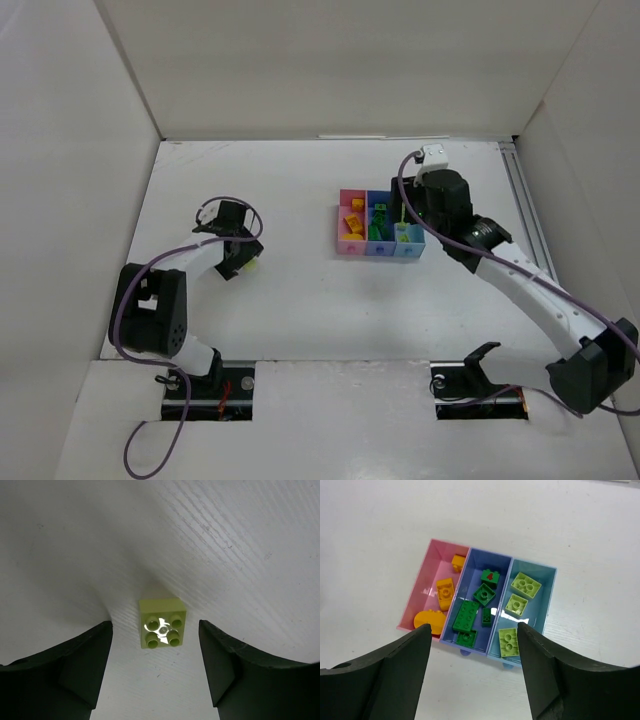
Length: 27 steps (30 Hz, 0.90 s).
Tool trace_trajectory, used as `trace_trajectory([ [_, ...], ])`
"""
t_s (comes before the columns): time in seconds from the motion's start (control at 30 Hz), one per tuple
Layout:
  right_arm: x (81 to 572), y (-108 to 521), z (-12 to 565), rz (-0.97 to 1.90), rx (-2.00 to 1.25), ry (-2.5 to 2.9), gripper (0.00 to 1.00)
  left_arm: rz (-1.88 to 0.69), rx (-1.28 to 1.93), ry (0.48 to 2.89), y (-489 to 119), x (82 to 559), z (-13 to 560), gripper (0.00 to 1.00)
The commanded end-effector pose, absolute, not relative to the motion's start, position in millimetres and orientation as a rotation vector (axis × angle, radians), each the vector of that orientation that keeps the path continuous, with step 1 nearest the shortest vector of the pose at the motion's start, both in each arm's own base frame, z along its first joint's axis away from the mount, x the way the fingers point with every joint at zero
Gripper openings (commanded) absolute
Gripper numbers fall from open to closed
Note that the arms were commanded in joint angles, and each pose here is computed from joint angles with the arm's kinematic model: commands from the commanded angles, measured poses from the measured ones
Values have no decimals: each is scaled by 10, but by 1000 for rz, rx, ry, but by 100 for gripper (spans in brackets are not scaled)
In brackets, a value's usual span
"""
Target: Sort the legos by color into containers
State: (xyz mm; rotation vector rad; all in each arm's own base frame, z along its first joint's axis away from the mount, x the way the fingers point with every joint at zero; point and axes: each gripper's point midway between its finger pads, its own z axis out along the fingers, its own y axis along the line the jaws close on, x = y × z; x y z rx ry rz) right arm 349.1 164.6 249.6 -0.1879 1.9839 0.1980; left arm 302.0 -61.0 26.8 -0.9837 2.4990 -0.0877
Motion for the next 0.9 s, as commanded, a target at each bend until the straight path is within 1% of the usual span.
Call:
trace_trajectory([
  [0.0,3381,1546,2536,213,-138,1980,74,-81,-980,2501,-597,3069,215,67],
  [0.13,3253,1493,2614,238,-128,1963,74,-46,-984,2505,-565,3089,167,60],
  [0.17,3242,1469,2656,234,-119,1950,74,-46,-984,2505,-564,3089,167,54],
  [0.27,3183,1341,2703,211,-77,1937,74,-33,-988,2520,-558,3058,134,40],
  [0.3,3160,1328,2714,211,-76,1937,74,-44,-974,2515,-589,3064,169,32],
  [0.33,3143,1282,2775,201,-59,1918,74,-44,-951,2523,-614,3057,169,30],
  [0.4,3103,1214,2756,176,-46,1922,74,-69,-927,2526,-684,3053,204,30],
  [0.5,3058,1129,2794,153,-22,1906,74,-110,-842,2507,-858,3117,436,25],
  [0.63,2993,885,2798,102,128,1899,75,-198,-660,2444,-1238,3317,912,24],
  [0.67,2990,806,2772,79,175,1905,75,-267,-580,2399,-1506,3383,1180,24],
  [0.73,2899,637,2729,38,282,1914,75,-379,-365,2353,-1898,3455,1473,24],
  [0.77,2879,562,2687,15,322,1925,77,-455,-263,2311,-2155,3523,1688,24],
  [0.8,2843,497,2687,14,377,1918,77,-535,-139,2272,-2529,3466,1842,24],
  [0.87,2739,365,2615,-45,437,1935,81,-565,43,2230,-2916,3420,2014,25],
])
